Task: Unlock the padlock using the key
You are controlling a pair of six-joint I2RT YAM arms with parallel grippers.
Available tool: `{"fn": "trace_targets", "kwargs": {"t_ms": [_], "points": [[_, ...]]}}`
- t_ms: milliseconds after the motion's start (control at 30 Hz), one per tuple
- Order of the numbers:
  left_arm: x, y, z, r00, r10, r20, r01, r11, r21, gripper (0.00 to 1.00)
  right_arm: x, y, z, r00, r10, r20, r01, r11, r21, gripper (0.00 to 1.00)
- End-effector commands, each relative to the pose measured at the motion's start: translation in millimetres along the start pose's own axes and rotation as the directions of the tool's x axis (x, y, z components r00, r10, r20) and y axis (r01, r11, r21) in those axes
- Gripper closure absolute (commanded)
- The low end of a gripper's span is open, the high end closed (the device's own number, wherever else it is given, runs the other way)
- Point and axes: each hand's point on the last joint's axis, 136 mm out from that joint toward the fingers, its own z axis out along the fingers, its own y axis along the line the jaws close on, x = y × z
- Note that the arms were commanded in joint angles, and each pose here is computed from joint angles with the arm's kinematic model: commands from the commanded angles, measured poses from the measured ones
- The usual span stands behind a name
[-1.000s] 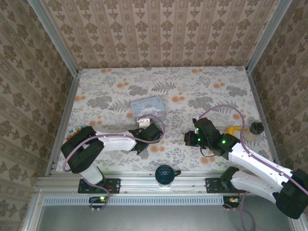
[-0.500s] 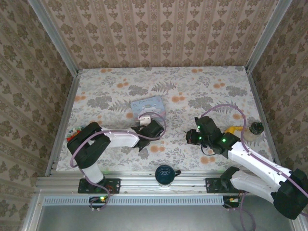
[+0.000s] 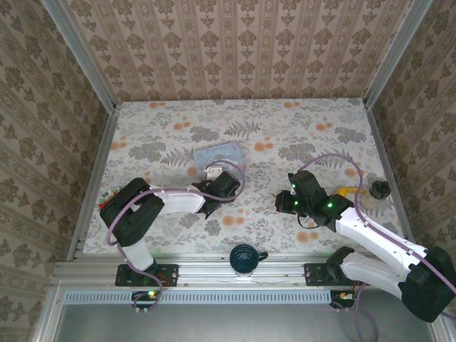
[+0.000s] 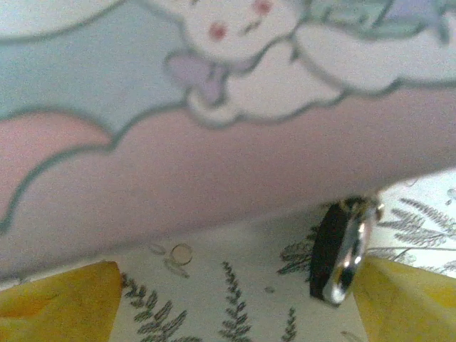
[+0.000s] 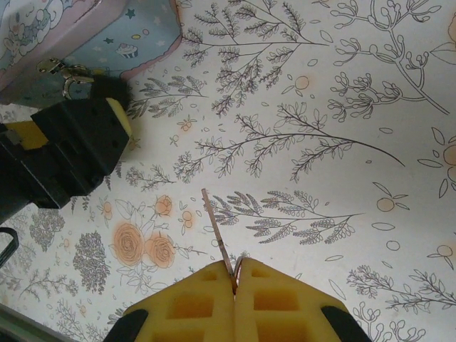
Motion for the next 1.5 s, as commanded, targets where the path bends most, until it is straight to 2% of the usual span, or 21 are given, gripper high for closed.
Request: {"fn": "trace_targets", "kwargs": {"t_ms": [0, 133, 300, 733, 933, 1067, 1200, 1333, 1467], "points": [[-12.1, -17.8, -0.7, 1.0, 0.001, 0.003, -0.001, 0.998, 0.063, 0.14, -11.8, 13.7, -4.4, 1.0, -0.014, 0.022, 0.015, 0.999, -0.041, 1.0], [-15.4, -27.8, -3.4, 1.0, -0.018, -0.005, 0.018, 0.995, 0.101, 0.12, -14.4, 16.5, -4.9, 0.999, -0.016, 0.028, 0.017, 0.999, -0.051, 1.0], [-17.3, -25.6, 6.3, 1.0, -0.021, -0.005, 0.022, 0.997, 0.078, 0.14, -14.7, 19.5, -5.5, 0.999, -0.017, 0.027, 0.018, 0.998, -0.065, 1.0], [-31.3, 7.4, 15.7, 0.999, 0.002, 0.048, 0.002, 0.995, -0.096, 0.19, -10.9, 18.0, -10.5, 0.998, 0.008, 0.055, -0.003, 0.995, -0.103, 1.0], [-21.3, 20.5, 3.8, 0.999, -0.02, 0.044, 0.024, 0.996, -0.082, 0.29, -11.2, 18.0, -11.1, 0.998, 0.004, 0.06, 0.003, 0.994, -0.105, 1.0], [-16.7, 25.2, -7.7, 0.999, -0.024, 0.029, 0.025, 0.998, -0.06, 0.3, -10.1, 17.3, -7.7, 0.998, 0.002, 0.055, 0.004, 0.995, -0.104, 1.0], [-16.9, 15.2, -15.7, 0.999, -0.032, 0.01, 0.032, 0.999, 0.008, 0.3, -10.6, 17.1, -4.0, 0.999, 0.0, 0.051, 0.005, 0.995, -0.098, 1.0], [-22.5, 0.1, -14.7, 1.0, -0.008, -0.005, 0.009, 0.999, 0.05, 0.28, -11.7, 18.9, -1.2, 0.999, -0.005, 0.043, 0.009, 0.995, -0.096, 1.0], [-27.4, -6.6, -5.7, 1.0, 0.008, -0.017, -0.007, 0.999, 0.047, 0.2, -13.6, 20.5, -1.1, 0.999, -0.01, 0.042, 0.014, 0.995, -0.094, 1.0]]}}
